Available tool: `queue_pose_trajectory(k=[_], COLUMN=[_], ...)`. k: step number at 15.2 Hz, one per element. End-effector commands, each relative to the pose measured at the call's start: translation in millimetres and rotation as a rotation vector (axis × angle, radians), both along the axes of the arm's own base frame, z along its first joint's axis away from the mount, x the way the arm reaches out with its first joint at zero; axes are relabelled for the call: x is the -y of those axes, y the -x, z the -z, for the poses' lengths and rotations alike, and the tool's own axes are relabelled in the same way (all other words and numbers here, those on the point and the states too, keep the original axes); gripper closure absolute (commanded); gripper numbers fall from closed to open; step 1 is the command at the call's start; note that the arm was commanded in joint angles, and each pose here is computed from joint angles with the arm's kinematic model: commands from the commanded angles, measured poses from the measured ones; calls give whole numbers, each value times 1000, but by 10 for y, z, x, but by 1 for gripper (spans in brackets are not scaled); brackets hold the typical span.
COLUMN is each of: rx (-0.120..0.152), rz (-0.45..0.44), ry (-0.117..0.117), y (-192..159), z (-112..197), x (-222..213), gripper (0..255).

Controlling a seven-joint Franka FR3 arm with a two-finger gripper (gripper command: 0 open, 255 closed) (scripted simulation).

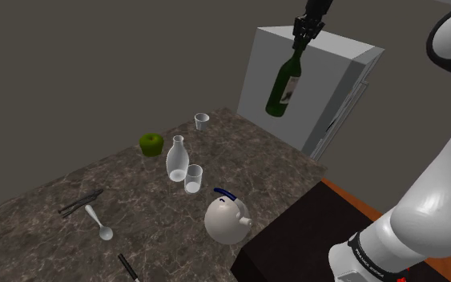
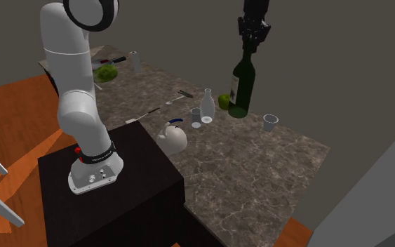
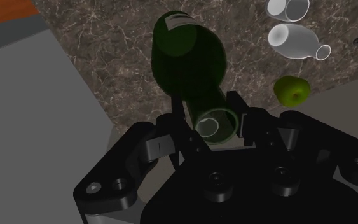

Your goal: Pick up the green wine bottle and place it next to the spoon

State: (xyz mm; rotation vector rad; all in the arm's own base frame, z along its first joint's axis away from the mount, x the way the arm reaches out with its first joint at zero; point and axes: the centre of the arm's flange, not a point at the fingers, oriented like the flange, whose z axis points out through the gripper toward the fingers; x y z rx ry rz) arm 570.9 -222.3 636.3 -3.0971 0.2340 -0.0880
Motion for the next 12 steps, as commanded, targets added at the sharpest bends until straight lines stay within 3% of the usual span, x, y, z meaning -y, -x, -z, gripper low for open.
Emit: queue_pose_trajectory(k=[1, 2, 12], rx=[0, 0, 0], rz=[0, 0, 0], ry=[0, 0, 0], y=[4, 4, -252], z=[-119, -165, 450], x=[-15, -15, -1155], gripper=[255, 255, 255])
